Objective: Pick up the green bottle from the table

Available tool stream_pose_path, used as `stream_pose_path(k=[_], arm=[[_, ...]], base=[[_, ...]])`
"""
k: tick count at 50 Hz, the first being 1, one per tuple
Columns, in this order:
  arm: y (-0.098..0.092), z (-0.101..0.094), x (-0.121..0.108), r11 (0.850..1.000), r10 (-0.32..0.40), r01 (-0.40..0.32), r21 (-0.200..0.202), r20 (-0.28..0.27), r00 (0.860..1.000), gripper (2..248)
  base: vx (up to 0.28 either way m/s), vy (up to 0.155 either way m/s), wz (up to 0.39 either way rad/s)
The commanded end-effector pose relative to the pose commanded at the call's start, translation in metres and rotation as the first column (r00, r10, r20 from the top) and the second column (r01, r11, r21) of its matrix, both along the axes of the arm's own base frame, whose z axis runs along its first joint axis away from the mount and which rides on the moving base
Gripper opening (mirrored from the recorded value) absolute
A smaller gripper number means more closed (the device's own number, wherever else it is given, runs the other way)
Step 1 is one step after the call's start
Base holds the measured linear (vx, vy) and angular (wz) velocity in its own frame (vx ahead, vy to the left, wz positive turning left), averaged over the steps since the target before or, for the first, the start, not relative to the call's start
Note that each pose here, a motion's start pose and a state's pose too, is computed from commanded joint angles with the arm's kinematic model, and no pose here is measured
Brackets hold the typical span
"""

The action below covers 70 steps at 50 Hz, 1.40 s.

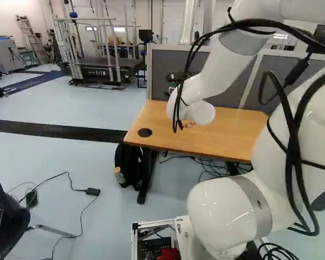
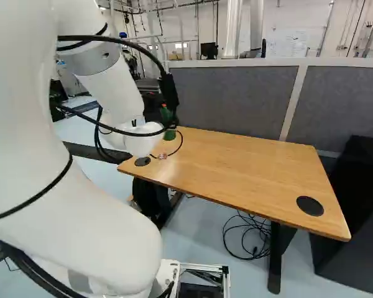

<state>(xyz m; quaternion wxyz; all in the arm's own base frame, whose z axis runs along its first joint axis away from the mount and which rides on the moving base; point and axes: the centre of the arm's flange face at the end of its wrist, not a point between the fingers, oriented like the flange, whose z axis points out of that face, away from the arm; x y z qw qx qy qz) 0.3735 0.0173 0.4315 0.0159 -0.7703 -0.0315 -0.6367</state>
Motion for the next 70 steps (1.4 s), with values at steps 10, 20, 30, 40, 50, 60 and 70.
stream_pose_path(k=[10,20,30,40,50,60,70], arm=[[0.000,-0.001,-0.017,1.000,0.001,-0.001,0.000,0.004,1.000,108],[-0.001,-0.003,-0.019,1.000,-0.001,0.001,0.000,0.000,1.000,108],[-0.002,-0.008,-0.025,1.000,-0.006,0.006,0.001,-0.011,1.000,108],[-0.005,-0.016,-0.035,1.000,-0.014,0.014,0.002,-0.029,0.999,108],[-0.008,-0.026,-0.049,1.000,-0.026,0.026,0.003,-0.053,0.998,108],[-0.011,-0.040,-0.067,0.999,-0.040,0.041,0.004,-0.082,0.996,108],[-0.014,-0.051,-0.082,0.999,-0.052,0.053,0.005,-0.107,0.993,108]], base=[[0.000,0.000,0.000],[0.000,0.000,0.000],[0.000,0.000,0.000],[0.000,0.000,0.000],[0.000,0.000,0.000],[0.000,0.000,0.000],[0.000,0.000,0.000]])
